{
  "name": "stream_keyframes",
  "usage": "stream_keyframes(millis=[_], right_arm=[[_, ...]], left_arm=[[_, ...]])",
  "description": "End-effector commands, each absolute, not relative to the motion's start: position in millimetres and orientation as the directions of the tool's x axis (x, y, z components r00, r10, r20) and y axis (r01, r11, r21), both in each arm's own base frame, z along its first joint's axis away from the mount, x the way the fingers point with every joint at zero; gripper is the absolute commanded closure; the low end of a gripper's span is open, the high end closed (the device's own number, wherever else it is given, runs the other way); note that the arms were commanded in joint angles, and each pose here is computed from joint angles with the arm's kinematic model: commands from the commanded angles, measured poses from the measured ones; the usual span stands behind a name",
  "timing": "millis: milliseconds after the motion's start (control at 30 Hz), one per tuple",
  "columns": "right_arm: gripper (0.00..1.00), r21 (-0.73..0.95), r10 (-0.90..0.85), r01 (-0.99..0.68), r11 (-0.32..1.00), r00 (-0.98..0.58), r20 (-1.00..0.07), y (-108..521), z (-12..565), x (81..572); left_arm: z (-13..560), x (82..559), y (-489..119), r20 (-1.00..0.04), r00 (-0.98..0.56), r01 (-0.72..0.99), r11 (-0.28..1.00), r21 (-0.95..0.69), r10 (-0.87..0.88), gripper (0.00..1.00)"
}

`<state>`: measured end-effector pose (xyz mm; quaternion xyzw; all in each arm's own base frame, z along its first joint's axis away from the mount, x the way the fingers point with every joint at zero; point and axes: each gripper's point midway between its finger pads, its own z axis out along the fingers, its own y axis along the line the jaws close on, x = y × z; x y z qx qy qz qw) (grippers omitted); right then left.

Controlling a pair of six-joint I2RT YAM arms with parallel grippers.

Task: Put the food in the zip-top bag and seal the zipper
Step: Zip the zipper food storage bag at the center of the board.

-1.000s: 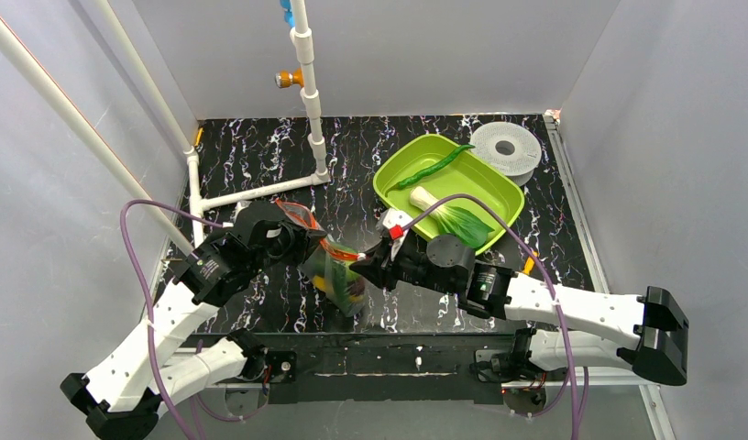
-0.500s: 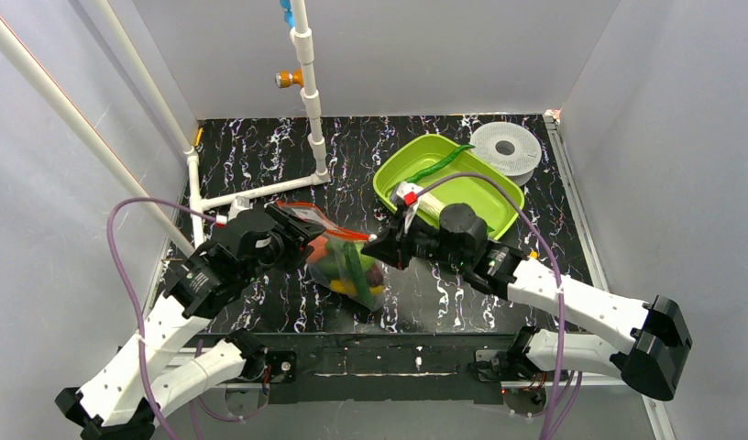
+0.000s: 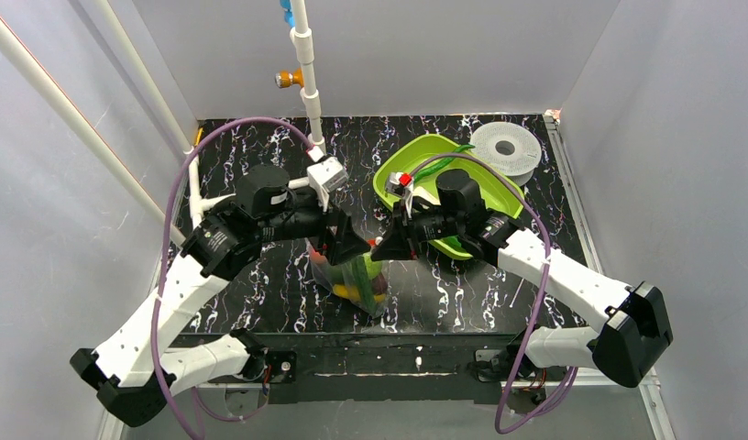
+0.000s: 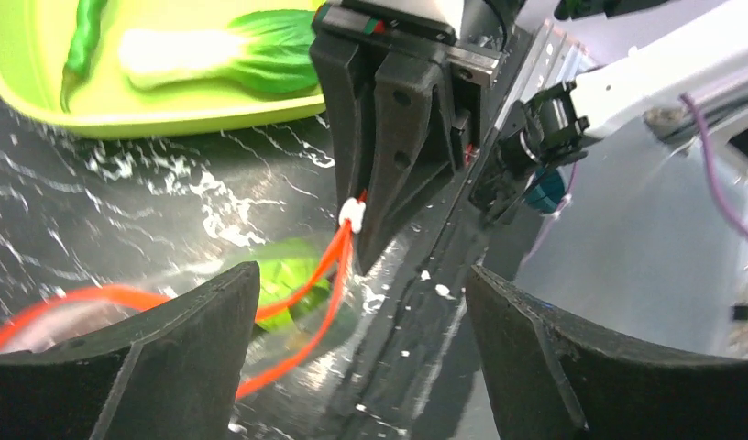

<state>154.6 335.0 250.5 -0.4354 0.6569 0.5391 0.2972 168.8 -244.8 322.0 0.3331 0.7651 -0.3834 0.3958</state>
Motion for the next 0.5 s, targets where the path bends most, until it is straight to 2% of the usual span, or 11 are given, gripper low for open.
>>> stream_keyframes(millis=[0, 67, 167, 300, 467], right_arm=[[0.99, 0.423, -0.233, -0.905, -0.047, -0.402, -0.886, 330.2, 278.2, 142.6], [0.99, 0.420, -0.229, -0.906, -0.048, -0.400, -0.888, 328.8, 279.7, 141.7], [0.99, 0.417, -0.225, -0.908, -0.045, -0.397, -0.890, 326.6, 280.4, 141.3], [0.99, 0.408, -0.215, -0.912, -0.050, -0.389, -0.896, 324.8, 283.9, 140.5], [0.99, 0.398, -0.214, -0.916, -0.061, -0.377, -0.901, 322.5, 286.7, 137.8]], left_arm=[[334.5, 169.5, -259.5, -0.957, -0.147, 0.956, 0.282, -0.074, 0.249, 0.18], [331.0, 169.0, -265.9, -0.970, -0.094, 0.971, 0.238, -0.038, 0.225, 0.18], [313.9, 166.5, -273.7, -0.965, -0.118, 0.979, 0.191, -0.073, 0.233, 0.17], [279.5, 177.1, -273.1, -0.915, -0.231, 0.957, 0.248, -0.152, 0.331, 0.27], [254.4, 191.7, -259.0, -0.859, -0.308, 0.915, 0.374, -0.151, 0.408, 0.71]])
